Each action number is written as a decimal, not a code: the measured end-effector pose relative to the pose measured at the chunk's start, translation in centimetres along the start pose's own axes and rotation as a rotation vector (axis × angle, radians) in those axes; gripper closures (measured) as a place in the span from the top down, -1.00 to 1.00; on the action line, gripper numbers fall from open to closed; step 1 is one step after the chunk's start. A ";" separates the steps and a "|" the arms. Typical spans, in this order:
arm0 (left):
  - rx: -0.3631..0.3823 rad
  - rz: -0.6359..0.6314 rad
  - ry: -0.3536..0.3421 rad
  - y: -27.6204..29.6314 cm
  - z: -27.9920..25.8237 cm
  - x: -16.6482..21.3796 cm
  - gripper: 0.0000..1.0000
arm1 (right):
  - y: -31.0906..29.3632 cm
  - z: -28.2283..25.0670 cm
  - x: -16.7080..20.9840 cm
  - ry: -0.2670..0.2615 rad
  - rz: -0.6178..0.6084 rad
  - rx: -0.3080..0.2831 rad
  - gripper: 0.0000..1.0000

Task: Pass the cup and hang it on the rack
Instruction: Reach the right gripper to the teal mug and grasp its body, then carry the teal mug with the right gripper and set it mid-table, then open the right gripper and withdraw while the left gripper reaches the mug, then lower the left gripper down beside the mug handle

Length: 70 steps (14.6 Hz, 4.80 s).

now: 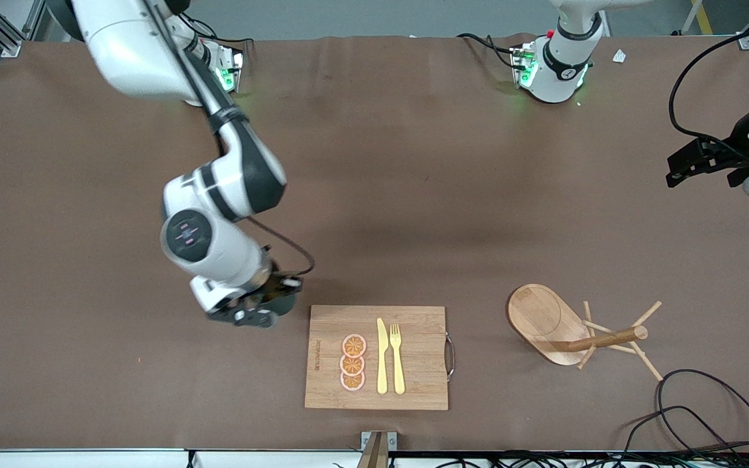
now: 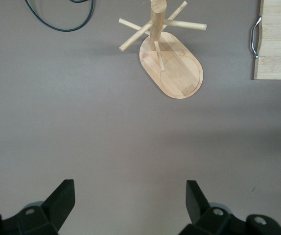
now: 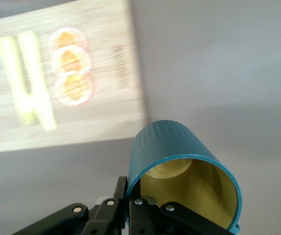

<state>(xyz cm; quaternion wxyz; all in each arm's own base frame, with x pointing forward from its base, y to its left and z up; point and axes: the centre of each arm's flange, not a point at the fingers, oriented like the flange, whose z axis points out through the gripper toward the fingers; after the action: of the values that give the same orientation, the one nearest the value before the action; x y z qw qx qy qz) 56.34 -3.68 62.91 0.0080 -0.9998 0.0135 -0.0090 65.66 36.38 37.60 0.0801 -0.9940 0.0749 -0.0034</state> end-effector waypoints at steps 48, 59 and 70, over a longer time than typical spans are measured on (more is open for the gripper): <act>0.198 -0.335 0.063 37.9 11.7 -5.7 1.00 | 40.9 -17.7 13.7 0.117 -0.137 -0.064 1.00; 0.440 -0.537 0.429 51.8 29.1 -14.4 1.00 | 38.6 -29.9 0.7 0.128 -0.188 -0.124 1.00; 0.442 -0.729 0.724 54.8 39.7 -18.8 1.00 | 34.8 -33.2 -4.3 0.020 -0.188 -0.204 1.00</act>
<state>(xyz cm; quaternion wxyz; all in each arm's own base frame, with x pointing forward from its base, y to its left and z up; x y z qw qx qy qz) 36.85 -57.32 21.97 0.2086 -0.8473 -0.3336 -0.3567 55.66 -2.17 64.84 -0.0231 -0.9995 -0.0179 -0.0133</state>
